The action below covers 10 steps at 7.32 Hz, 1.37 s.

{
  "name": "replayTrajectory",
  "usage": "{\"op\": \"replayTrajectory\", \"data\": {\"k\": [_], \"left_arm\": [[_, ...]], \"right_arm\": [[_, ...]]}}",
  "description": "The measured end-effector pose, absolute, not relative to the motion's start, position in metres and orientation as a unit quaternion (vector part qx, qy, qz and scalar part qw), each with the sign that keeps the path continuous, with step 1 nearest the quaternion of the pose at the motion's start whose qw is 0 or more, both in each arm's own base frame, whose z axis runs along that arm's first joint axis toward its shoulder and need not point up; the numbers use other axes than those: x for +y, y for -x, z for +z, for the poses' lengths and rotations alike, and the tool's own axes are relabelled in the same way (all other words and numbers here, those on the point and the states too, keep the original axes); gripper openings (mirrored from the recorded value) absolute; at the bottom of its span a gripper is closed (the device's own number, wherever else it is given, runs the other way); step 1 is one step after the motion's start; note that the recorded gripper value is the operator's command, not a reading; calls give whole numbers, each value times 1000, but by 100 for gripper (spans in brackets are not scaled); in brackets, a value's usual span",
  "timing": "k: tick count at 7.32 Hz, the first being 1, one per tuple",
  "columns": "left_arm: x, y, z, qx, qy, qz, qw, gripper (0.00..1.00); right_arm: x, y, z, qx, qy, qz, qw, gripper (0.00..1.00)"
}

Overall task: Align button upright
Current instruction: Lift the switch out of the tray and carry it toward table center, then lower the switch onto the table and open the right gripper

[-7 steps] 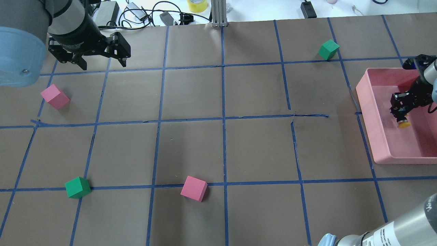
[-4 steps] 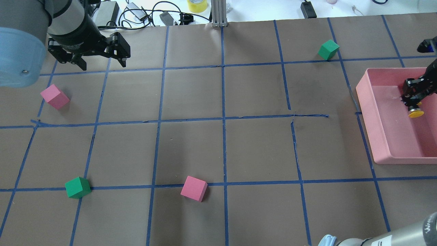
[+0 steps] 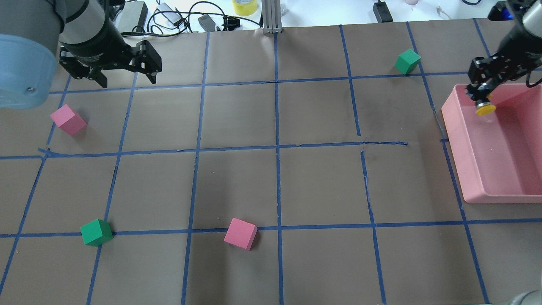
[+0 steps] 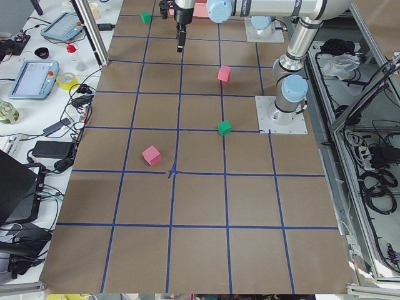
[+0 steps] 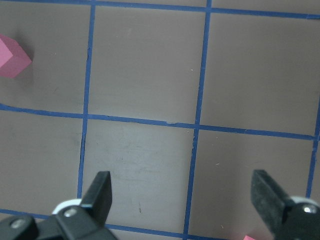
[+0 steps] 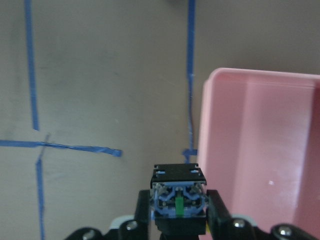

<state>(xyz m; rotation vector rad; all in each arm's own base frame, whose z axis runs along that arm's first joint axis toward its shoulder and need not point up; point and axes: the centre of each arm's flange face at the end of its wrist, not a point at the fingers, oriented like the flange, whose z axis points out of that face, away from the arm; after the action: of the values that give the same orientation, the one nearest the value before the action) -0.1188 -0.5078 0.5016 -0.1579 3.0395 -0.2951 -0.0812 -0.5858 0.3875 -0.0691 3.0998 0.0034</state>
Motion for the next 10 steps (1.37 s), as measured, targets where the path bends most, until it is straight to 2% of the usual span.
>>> {"op": "replayTrajectory", "data": {"k": [3, 6, 10], "left_arm": [[-507, 119, 501, 993, 51, -97, 42, 100], [-507, 119, 501, 993, 51, -97, 42, 100], [-507, 119, 501, 993, 50, -97, 42, 100]], "right_arm": [[-589, -100, 380, 1000, -15, 6, 23, 0], [-572, -260, 341, 998, -41, -22, 30, 0], [-567, -362, 268, 996, -32, -55, 60, 0]]}}
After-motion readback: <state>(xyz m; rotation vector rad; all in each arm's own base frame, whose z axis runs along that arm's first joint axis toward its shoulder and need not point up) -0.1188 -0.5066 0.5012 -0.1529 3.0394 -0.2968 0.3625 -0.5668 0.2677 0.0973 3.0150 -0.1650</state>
